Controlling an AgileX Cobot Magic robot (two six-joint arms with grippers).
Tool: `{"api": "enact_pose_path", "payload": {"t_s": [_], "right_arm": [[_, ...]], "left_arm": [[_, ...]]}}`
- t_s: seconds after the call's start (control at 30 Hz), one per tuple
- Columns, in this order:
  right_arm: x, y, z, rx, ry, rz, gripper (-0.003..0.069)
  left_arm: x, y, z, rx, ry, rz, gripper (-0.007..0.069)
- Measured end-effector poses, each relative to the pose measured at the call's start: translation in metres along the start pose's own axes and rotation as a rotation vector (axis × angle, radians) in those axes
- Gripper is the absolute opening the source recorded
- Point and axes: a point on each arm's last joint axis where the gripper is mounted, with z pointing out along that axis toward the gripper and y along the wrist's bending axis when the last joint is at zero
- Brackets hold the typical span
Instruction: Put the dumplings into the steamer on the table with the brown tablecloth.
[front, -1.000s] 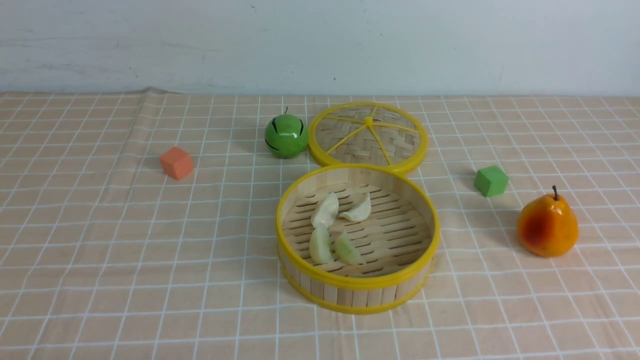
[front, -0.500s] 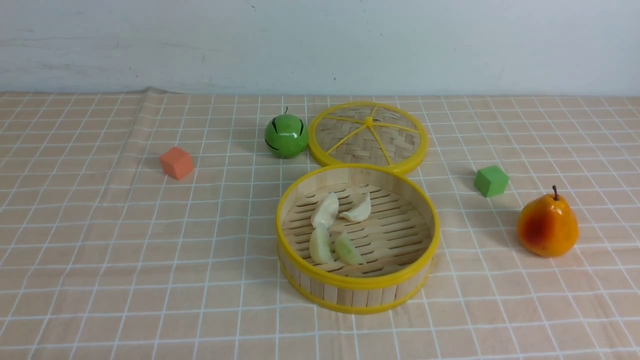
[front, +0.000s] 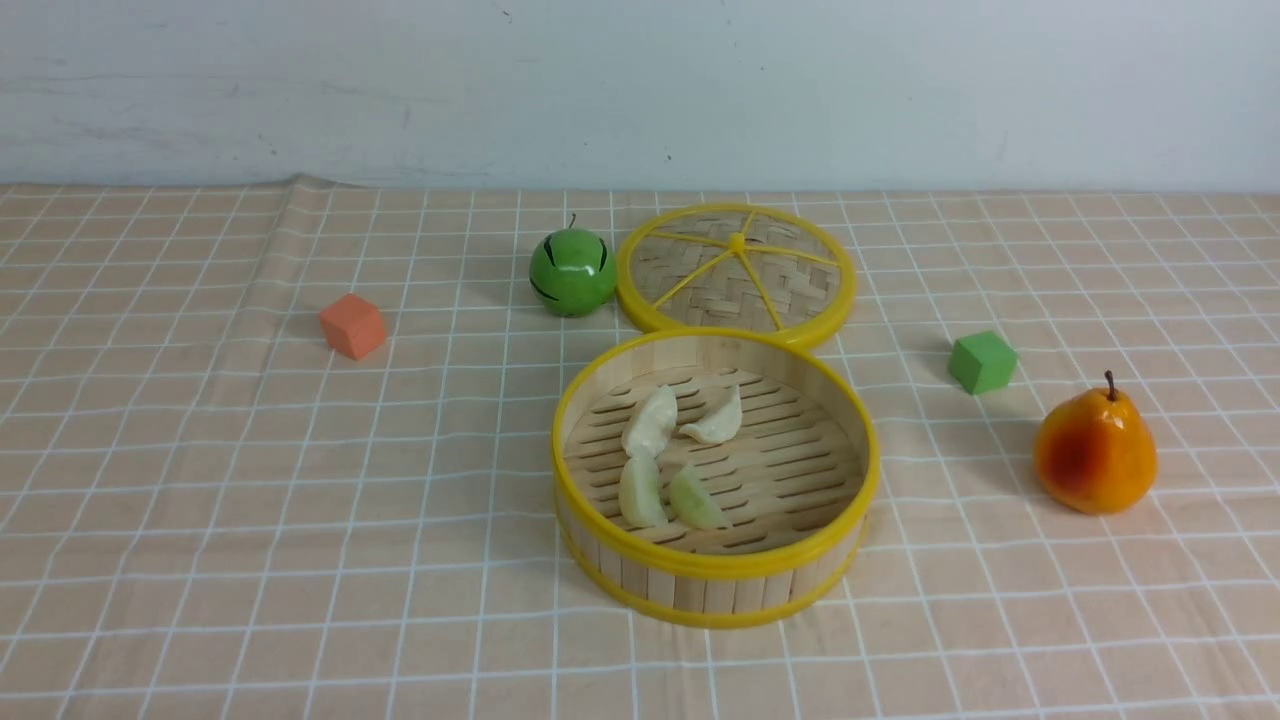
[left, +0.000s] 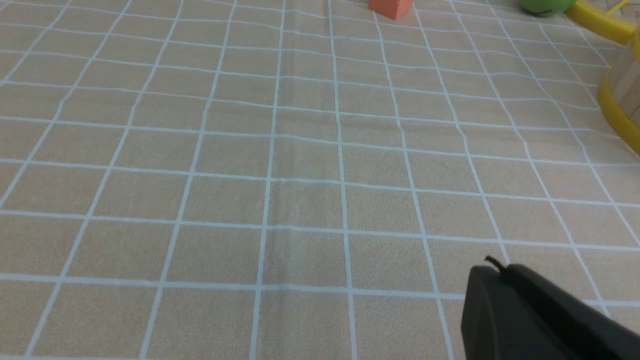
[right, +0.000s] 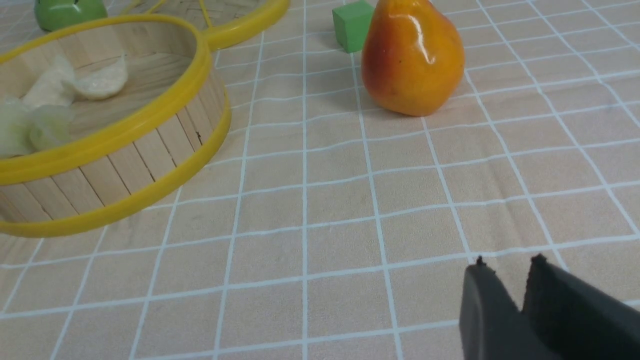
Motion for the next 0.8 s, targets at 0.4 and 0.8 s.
{"api": "enact_pose_path", "payload": {"t_s": [0.4, 0.8], "right_arm": [[0.0000, 0.0000, 0.0000, 0.000, 0.000, -0.001, 0.0137], [0.0000, 0.0000, 0.0000, 0.000, 0.000, -0.001, 0.0143]], "left_arm": [[0.0000, 0.0000, 0.0000, 0.000, 0.000, 0.000, -0.0013], [0.0000, 0.0000, 0.0000, 0.000, 0.000, 0.000, -0.0007]]}}
